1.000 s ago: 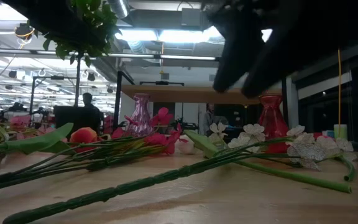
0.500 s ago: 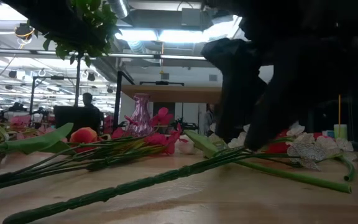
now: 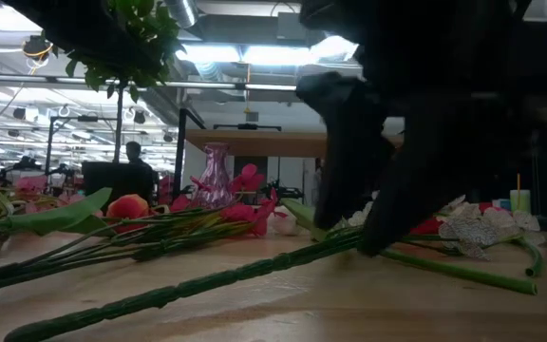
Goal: Pick and place flowers into a vace then onto a shelf
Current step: Put the white flowers into the red vase
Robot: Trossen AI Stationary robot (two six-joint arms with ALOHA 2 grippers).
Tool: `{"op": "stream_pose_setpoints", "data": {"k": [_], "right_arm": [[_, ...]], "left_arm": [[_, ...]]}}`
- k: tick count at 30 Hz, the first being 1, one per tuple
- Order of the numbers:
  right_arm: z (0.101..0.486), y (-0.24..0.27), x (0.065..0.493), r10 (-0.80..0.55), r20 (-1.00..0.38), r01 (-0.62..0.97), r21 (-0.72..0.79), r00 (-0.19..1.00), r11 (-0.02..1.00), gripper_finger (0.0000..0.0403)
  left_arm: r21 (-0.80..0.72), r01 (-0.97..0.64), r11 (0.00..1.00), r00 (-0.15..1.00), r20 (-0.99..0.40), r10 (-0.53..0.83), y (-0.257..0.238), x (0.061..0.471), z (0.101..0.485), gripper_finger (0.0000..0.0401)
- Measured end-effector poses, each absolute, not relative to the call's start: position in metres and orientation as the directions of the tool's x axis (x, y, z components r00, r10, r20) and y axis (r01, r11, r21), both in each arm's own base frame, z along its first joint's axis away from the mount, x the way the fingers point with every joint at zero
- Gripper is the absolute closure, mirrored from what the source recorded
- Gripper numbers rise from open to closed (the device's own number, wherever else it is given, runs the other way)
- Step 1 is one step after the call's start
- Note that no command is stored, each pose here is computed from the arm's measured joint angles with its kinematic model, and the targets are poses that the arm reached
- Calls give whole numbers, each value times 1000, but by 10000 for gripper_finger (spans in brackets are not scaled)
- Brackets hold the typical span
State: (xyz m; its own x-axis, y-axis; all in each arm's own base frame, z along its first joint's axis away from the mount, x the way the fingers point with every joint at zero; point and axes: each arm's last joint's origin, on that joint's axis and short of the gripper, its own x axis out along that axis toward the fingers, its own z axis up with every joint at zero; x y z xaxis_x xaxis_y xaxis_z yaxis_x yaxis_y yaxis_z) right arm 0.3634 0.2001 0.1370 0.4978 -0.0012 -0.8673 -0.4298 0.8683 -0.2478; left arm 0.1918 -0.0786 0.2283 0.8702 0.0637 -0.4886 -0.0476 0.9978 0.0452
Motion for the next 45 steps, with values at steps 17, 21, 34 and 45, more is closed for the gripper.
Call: {"op": "stream_pose_setpoints", "data": {"k": [17,21,34,45], "right_arm": [[130,191,363,-42,-896,-415,-246,442,876,228],[130,190,363,-43,-896,-415,-246,441,876,235],[146,192,367,-68,-911,-417,-251,406,874,392],[168,193,370,-105,-926,-426,-265,364,865,400]], "left_arm": [[55,-47,997,861,-504,68,-78,191,227,393],[55,-47,997,861,-504,68,-78,191,227,395],[56,-47,997,861,-504,69,-78,191,227,393],[56,-47,997,861,-505,69,-78,191,227,394]]}}
